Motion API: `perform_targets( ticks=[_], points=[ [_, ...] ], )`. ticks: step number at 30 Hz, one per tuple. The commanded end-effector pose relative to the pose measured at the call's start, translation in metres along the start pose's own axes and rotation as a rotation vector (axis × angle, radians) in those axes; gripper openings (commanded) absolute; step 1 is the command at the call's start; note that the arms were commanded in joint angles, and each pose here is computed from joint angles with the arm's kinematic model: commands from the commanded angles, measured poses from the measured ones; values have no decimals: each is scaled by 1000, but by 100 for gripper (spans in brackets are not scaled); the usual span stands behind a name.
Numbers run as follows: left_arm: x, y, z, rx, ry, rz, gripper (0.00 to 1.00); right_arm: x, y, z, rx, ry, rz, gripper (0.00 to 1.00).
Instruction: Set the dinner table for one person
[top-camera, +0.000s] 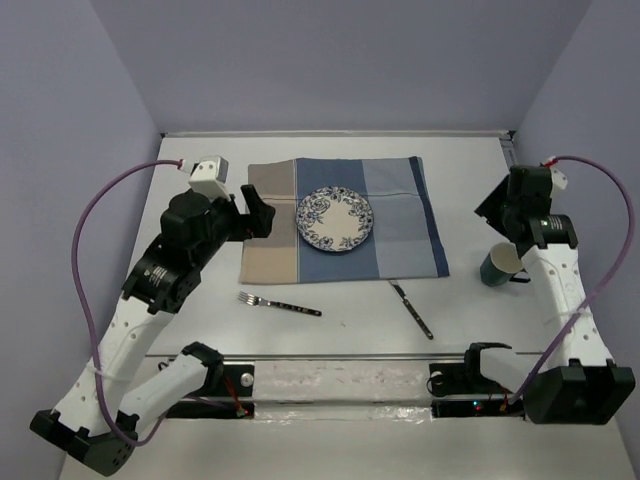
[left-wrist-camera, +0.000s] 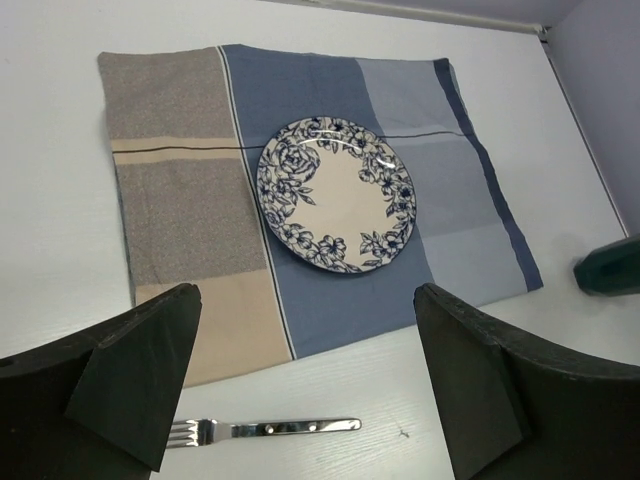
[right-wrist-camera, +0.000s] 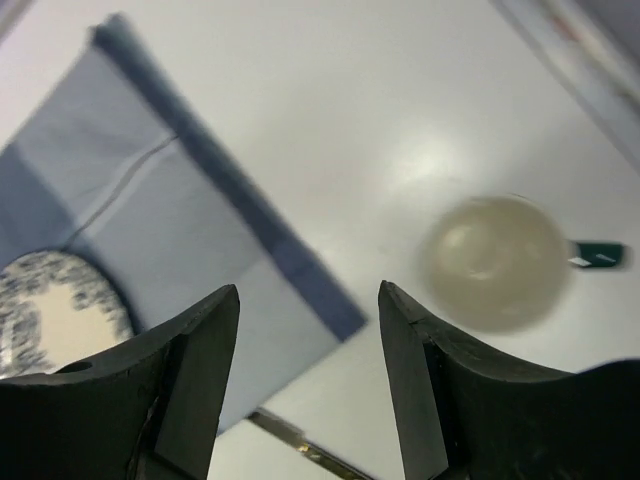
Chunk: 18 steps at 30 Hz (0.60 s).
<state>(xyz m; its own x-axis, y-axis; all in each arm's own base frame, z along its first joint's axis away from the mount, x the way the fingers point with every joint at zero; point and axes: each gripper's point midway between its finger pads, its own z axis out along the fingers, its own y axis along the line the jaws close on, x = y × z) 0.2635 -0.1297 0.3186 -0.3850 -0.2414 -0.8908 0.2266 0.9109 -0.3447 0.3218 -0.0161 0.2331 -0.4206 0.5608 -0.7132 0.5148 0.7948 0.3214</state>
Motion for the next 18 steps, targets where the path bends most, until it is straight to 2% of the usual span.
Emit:
perform_targets(
  ticks=[1, 4, 10, 15, 17, 18],
  points=[
    [-1, -15, 2, 76, -32, 37, 99, 26, -86, -18, 322, 71, -67, 63],
    [6, -22, 6, 110, -28, 25, 99, 37, -102, -7, 392, 106, -76, 64],
    [11, -30, 12, 137, -19, 33, 99, 46, -89, 39, 337, 172, -137, 61],
    [7, -29, 9, 128, -26, 35, 99, 53, -96, 67, 379, 199, -142, 43],
    [5, -26, 9, 112, -33, 39, 99, 52, -99, 72, 395, 200, -139, 17],
    [4, -25, 9, 104, -35, 42, 99, 49, -102, 74, 407, 193, -139, 8]
  ],
)
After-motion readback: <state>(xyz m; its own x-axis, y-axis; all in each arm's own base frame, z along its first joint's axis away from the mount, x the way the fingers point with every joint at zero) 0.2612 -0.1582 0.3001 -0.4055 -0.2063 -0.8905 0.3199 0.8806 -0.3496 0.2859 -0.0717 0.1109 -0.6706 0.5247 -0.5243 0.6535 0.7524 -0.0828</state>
